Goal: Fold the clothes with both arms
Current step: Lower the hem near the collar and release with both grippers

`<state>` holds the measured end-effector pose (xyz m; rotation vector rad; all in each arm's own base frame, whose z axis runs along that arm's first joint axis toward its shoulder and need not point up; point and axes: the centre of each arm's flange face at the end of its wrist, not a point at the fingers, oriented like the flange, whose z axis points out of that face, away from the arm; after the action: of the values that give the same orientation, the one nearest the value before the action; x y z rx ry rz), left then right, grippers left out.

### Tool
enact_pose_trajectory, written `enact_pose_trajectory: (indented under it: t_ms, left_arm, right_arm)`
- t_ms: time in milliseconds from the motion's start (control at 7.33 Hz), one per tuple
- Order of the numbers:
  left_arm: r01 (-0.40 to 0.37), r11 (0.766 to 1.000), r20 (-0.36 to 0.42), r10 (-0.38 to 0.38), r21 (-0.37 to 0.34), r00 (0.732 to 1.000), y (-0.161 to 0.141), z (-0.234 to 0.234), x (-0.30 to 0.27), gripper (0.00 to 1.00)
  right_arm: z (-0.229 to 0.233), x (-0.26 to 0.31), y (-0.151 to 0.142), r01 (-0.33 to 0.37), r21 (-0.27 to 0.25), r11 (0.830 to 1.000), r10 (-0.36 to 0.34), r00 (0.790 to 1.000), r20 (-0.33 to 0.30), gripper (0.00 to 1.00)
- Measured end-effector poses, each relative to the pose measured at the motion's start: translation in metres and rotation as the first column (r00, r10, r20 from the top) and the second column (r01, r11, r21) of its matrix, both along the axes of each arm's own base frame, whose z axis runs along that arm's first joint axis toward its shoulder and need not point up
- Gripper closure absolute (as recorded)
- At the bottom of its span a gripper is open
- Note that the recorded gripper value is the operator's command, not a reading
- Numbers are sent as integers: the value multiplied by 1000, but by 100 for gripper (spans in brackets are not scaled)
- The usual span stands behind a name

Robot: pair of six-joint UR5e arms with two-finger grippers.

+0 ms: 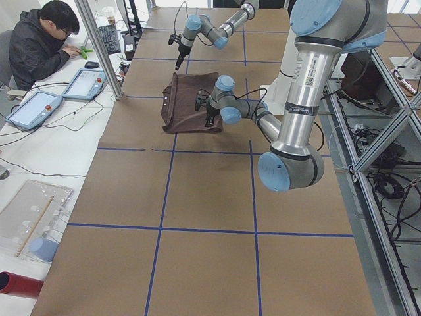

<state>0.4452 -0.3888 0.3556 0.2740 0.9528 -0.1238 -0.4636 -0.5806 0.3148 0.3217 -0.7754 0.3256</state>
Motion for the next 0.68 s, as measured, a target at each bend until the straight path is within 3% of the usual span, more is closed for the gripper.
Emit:
enact_pose_trajectory:
  t_ms: [682]
  left_arm:
    - [-16,999,3,16,-50,1000,28,10,22,56]
  right_arm:
    - [0,1,0,-1,1,1000,1,1000,1,0]
